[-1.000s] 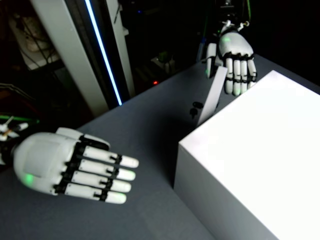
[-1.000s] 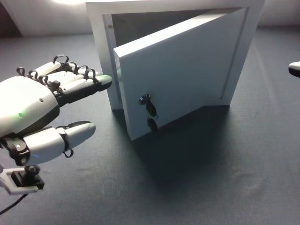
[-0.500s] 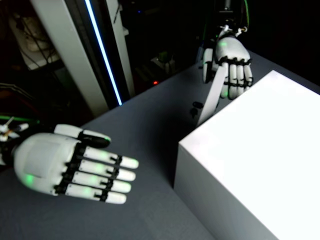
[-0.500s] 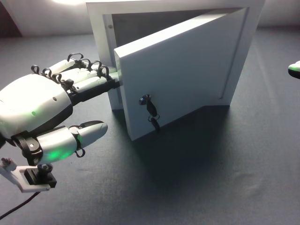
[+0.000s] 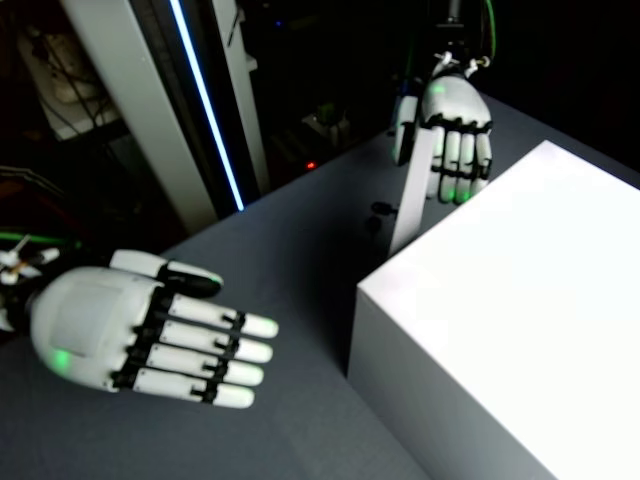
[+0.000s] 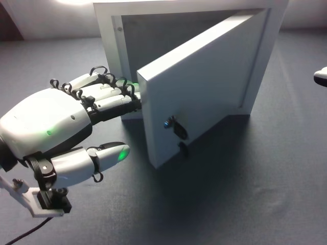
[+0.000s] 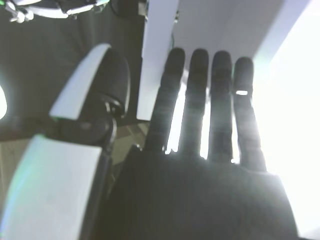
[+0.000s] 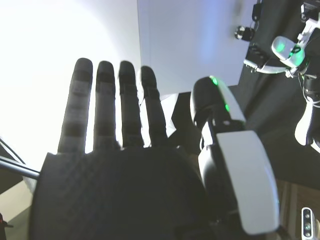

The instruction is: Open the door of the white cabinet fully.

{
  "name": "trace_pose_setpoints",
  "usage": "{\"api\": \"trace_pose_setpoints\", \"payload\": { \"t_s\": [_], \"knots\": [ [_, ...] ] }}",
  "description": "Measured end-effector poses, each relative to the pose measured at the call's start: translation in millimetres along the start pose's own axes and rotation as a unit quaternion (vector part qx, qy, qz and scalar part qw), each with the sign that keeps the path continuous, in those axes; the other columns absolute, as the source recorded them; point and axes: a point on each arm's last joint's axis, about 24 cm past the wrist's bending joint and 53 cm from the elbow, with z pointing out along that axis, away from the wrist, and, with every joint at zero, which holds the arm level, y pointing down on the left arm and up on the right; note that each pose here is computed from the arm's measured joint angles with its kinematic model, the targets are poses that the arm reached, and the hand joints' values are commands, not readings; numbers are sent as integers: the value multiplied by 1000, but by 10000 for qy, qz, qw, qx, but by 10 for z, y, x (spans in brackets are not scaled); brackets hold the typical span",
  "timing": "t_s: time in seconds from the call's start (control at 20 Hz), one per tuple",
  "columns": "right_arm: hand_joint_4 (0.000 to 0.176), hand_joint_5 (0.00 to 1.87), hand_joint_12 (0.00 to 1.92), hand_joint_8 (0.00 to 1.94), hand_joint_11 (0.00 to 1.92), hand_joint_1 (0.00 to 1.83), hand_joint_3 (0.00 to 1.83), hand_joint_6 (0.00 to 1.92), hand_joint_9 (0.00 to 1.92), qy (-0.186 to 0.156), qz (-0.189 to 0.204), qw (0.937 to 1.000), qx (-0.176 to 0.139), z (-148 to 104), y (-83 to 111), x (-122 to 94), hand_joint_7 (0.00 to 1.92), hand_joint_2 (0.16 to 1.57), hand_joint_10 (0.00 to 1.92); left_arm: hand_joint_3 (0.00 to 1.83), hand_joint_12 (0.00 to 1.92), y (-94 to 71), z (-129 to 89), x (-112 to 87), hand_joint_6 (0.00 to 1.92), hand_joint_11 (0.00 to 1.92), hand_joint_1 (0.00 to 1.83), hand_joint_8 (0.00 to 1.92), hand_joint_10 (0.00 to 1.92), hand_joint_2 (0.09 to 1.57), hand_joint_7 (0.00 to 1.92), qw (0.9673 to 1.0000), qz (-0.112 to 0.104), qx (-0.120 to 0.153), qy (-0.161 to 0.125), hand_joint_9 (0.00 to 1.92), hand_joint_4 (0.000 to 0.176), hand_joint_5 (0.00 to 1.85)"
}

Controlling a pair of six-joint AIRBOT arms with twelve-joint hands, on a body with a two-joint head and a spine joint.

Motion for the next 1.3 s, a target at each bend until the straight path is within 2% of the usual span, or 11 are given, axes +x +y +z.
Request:
{"api": "trace_pose_setpoints", "payload": {
  "t_s": [0.15, 0.25, 0.35, 0.45, 0.6, 0.7, 0.8, 0.95, 1.05, 1.15, 1.3],
  "knots": [
    [0, 295, 1, 7, 228, 328, 3, 1, 262, -2, -1, 10000, 7, 1, -6, -3, 304, 1398, 4, 3, 625, -21, 13, -1, 0, 0, 245, 13, 21, 1522, 312, 10000, -3, 34, 10, 281, 0, 247],
    [0, 296, 2, 4, 230, 326, 1, 1, 261, 7, 17, 10000, 6, 1, -8, 9, 307, 1397, 2, 5, 354, -64, 51, 18, 4, 0, 245, 3, 9, 1537, 212, 9999, -25, 130, 34, 179, 0, 193],
    [4, 302, 3, 3, 232, 331, 3, 3, 264, 11, 20, 10000, 0, 3, -11, 7, 307, 1402, 3, 0, 465, -124, 95, 94, 1, 0, 275, 1, 3, 1512, 289, 9995, -65, 258, 169, 236, 0, 234],
    [0, 309, 7, 3, 243, 333, 1, 2, 280, -4, 26, 10000, 5, 3, -15, -3, 323, 1404, 4, 0, 535, -165, 146, 177, 5, 42, 337, 6, 10, 1504, 339, 9990, -84, 341, 287, 299, 0, 275],
    [0, 313, 9, 1, 253, 367, 0, 1, 286, -4, 28, 10000, 10, 4, -18, -3, 322, 1397, 2, 0, 469, -251, 240, 284, 3, 67, 365, 0, 0, 1493, 339, 9975, -121, 525, 464, 297, 0, 313],
    [0, 303, 8, 1, 255, 340, 1, 0, 288, -3, 32, 10000, 7, 4, -18, 1, 324, 1402, 1, 0, 458, -272, 282, 327, 9, 55, 504, 6, 4, 1475, 332, 9969, -120, 558, 538, 278, 0, 348],
    [0, 313, 6, 4, 250, 334, 0, 4, 293, 0, 37, 10000, 10, 6, -27, 9, 333, 1392, 3, 6, 399, -282, 322, 380, 4, 159, 439, 1, 3, 1483, 350, 9963, -137, 590, 611, 328, 0, 356],
    [2, 306, 0, 0, 226, 324, 0, 0, 272, -1, 29, 10000, 1, 7, -28, 5, 321, 1382, 0, 0, 464, -333, 368, 465, 5, 190, 588, 4, 4, 1455, 406, 9947, -185, 693, 735, 375, 0, 407],
    [0, 301, 0, 0, 212, 343, 1, 0, 258, -19, 49, 10000, 12, 10, -43, 8, 315, 1389, 0, 11, 467, -379, 398, 534, 1, 139, 461, 2, 2, 1490, 355, 9935, -152, 771, 826, 332, 0, 391],
    [0, 301, 7, 2, 229, 335, 0, 1, 271, 6, 58, 10000, 17, 11, -46, 24, 321, 1388, 3, 3, 372, -412, 438, 558, 0, 115, 372, 1, 1, 1513, 299, 9929, -127, 822, 855, 286, 0, 365],
    [0, 303, 1, 1, 218, 381, 0, 2, 245, -4, 63, 10000, 11, 11, -44, 20, 297, 1382, 0, 0, 326, -458, 489, 531, 5, 226, 405, 4, 4, 1517, 378, 9923, -63, 924, 824, 366, 0, 358]
  ]
}}
